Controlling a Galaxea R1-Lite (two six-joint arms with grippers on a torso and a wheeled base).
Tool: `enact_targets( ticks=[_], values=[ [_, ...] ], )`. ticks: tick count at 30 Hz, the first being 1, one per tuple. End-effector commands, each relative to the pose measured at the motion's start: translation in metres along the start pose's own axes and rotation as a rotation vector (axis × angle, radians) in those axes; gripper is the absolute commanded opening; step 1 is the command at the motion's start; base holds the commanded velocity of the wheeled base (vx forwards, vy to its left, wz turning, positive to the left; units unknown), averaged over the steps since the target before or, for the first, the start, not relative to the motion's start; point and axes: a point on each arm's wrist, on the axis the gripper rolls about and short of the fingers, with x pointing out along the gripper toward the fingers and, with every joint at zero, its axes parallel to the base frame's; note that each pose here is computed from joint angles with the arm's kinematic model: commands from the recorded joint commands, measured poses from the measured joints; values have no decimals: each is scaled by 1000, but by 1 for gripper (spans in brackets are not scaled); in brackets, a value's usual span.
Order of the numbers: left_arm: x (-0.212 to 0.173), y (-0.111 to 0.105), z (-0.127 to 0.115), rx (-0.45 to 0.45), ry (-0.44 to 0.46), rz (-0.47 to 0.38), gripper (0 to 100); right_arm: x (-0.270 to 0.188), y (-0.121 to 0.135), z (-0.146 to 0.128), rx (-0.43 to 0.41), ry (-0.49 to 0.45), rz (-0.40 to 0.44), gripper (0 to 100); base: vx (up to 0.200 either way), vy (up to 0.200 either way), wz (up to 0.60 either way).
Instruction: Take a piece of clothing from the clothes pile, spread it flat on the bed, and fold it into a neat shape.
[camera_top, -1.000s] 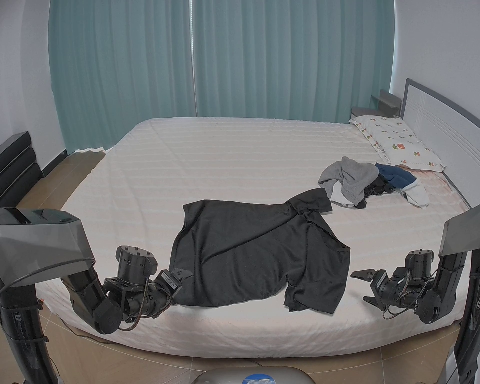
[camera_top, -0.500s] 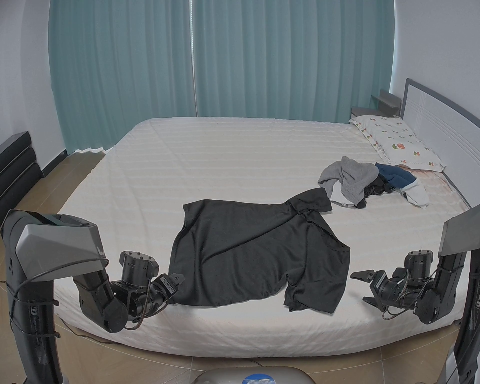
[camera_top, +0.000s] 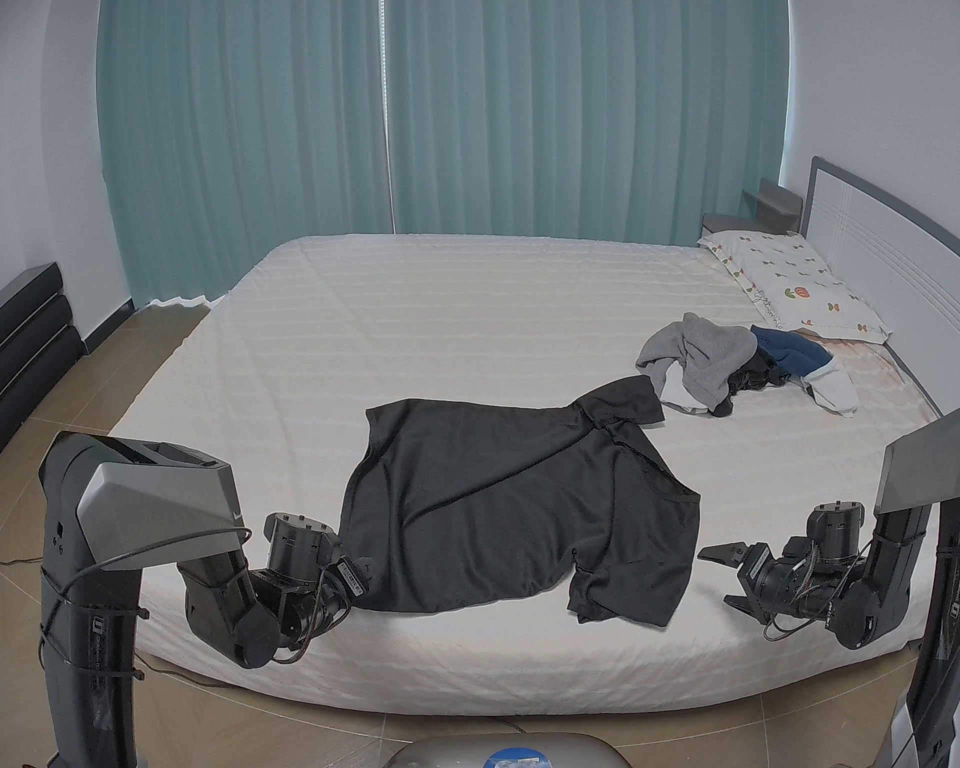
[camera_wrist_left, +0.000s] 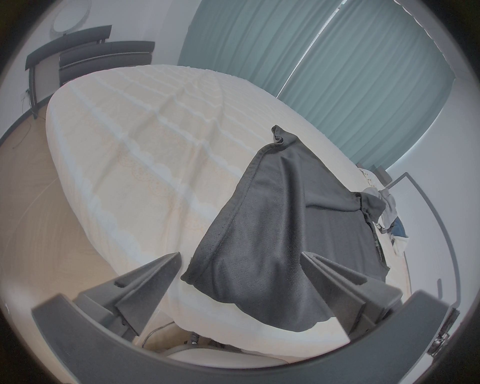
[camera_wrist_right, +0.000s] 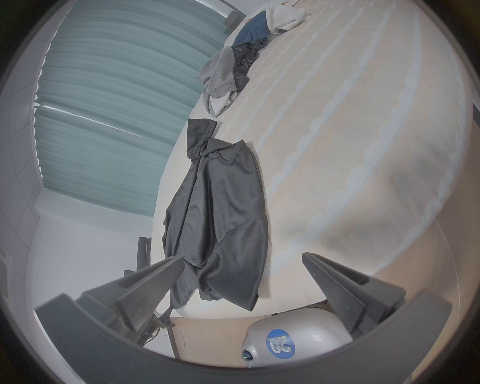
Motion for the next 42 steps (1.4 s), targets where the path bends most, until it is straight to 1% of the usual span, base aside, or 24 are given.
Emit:
enact_targets(
  ticks=[1, 2, 3, 8, 12, 14, 15, 19, 20, 21, 23, 26, 27, 31, 34, 41, 42],
  values=[
    [8, 3, -9, 20, 2, 30, 100, 1, -1, -1, 1, 3, -2, 100, 0, 0, 0],
    [8, 3, -9, 20, 1, 31, 100, 1, -1, -1, 2, 4, -3, 100, 0, 0, 0],
    [8, 3, -9, 20, 1, 31, 0, 1, -1, -1, 1, 3, -2, 100, 0, 0, 0],
    [7, 3, -9, 13, 0, 32, 0, 1, -1, -1, -5, 3, -4, 100, 0, 0, 0],
    [4, 8, -6, -2, -19, 38, 0, 2, 0, 0, -9, -2, -3, 100, 0, 0, 0],
    [-2, 12, 0, -33, -39, 45, 0, 5, 1, 1, -14, -19, -6, 100, 0, 0, 0],
    [-2, 12, 0, -33, -39, 45, 0, 5, 1, 1, -14, -19, -6, 100, 0, 0, 0],
    [-19, 13, 23, -106, -97, 31, 0, 18, 8, -5, -44, -39, -16, 100, 0, 0, 0],
    [-19, 13, 23, -106, -97, 31, 0, 18, 8, -5, -44, -39, -16, 100, 0, 0, 0],
    [-25, 13, 33, -152, -126, 21, 0, 26, 10, -8, -58, -46, -20, 100, 0, 0, 0],
    [-29, 14, 40, -187, -143, 16, 0, 36, 13, -8, -73, -69, -24, 100, 0, 0, 0],
    [-28, 21, 39, -185, -137, 38, 0, 50, 13, -3, -92, -129, -49, 100, 0, 0, 0],
    [-27, 22, 40, -184, -139, 43, 0, 54, 14, -2, -103, -133, -49, 100, 0, 0, 0],
    [-26, 26, 48, -194, -164, 48, 0, 67, 12, 2, -121, -126, -69, 100, 0, 0, 0],
    [-27, 30, 54, -207, -182, 57, 0, 75, 17, 7, -153, -117, -88, 100, 0, 0, 0],
    [-26, 32, 56, -215, -193, 64, 0, 93, 28, 17, -174, -106, -109, 100, 0, 0, 0],
    [-25, 33, 55, -214, -191, 66, 0, 95, 31, 20, -178, -113, -100, 0, 0, 0, 0]
  ],
)
